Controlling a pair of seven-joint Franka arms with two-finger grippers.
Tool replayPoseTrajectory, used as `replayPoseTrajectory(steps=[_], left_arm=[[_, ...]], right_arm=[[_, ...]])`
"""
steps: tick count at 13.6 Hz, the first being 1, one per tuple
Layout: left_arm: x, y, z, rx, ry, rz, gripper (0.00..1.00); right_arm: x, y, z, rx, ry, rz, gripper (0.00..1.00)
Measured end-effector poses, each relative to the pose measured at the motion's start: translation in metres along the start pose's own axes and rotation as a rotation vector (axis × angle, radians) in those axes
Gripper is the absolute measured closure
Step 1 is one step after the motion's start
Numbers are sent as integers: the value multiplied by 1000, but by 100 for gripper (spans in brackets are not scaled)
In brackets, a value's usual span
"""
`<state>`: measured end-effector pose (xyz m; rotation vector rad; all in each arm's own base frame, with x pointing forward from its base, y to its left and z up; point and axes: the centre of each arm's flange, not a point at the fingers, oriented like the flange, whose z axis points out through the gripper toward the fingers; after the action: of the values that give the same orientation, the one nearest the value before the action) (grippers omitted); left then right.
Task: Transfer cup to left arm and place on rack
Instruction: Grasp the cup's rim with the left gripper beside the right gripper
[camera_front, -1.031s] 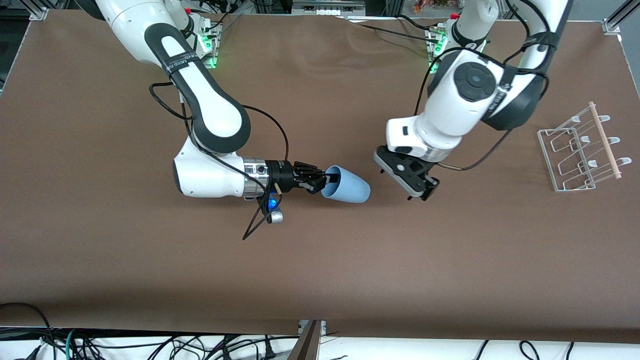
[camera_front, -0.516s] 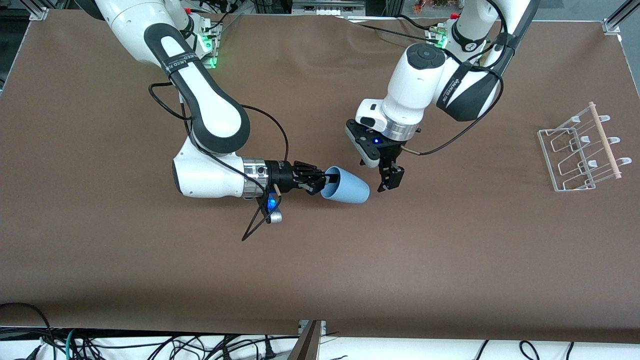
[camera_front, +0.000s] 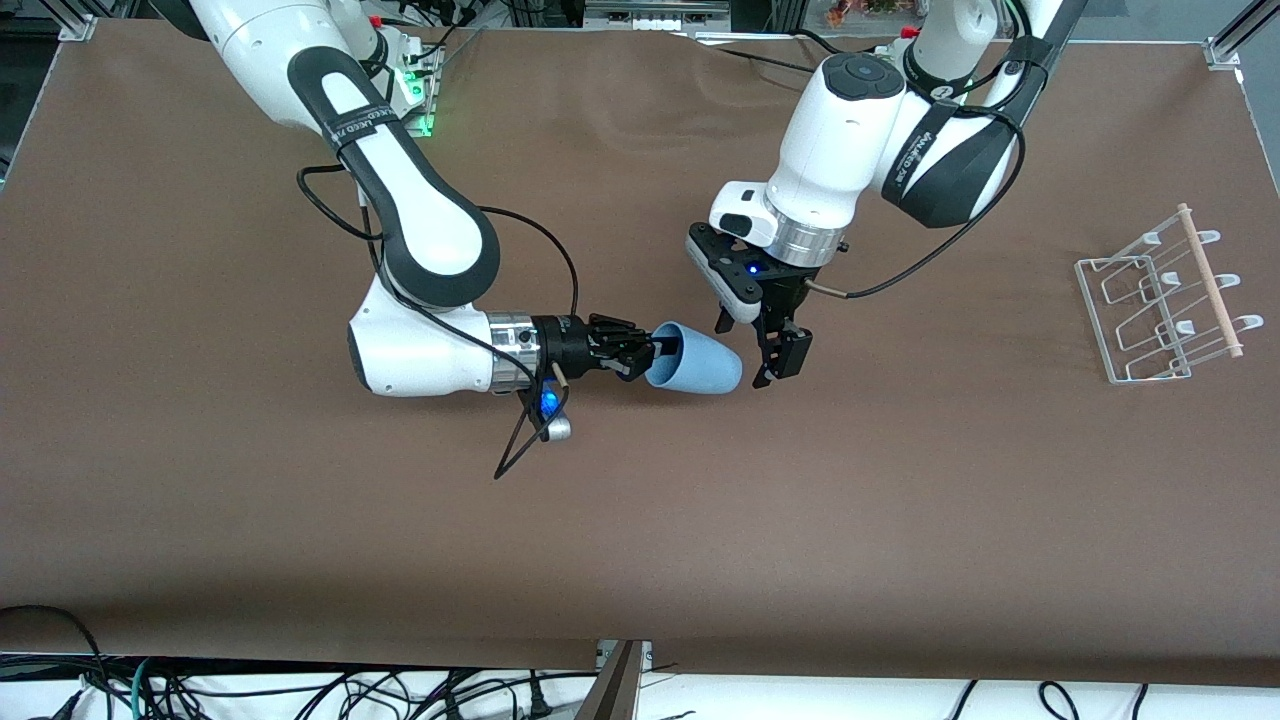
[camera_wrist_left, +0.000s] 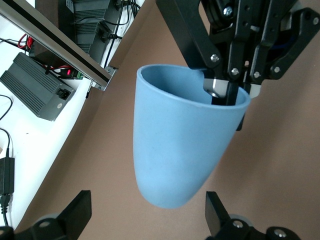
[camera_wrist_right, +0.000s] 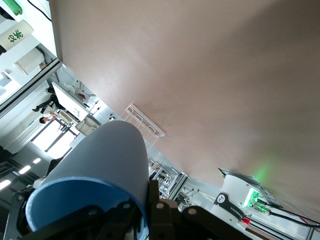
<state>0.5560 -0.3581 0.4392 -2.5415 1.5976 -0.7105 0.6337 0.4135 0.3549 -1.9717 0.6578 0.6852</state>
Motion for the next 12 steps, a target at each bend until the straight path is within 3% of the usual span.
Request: replayPoseTrajectory(steps=[12], left_arm=[[10, -1, 41, -47, 9, -6, 3]], right_arm=[[-5, -4, 5, 10, 14, 15, 94]])
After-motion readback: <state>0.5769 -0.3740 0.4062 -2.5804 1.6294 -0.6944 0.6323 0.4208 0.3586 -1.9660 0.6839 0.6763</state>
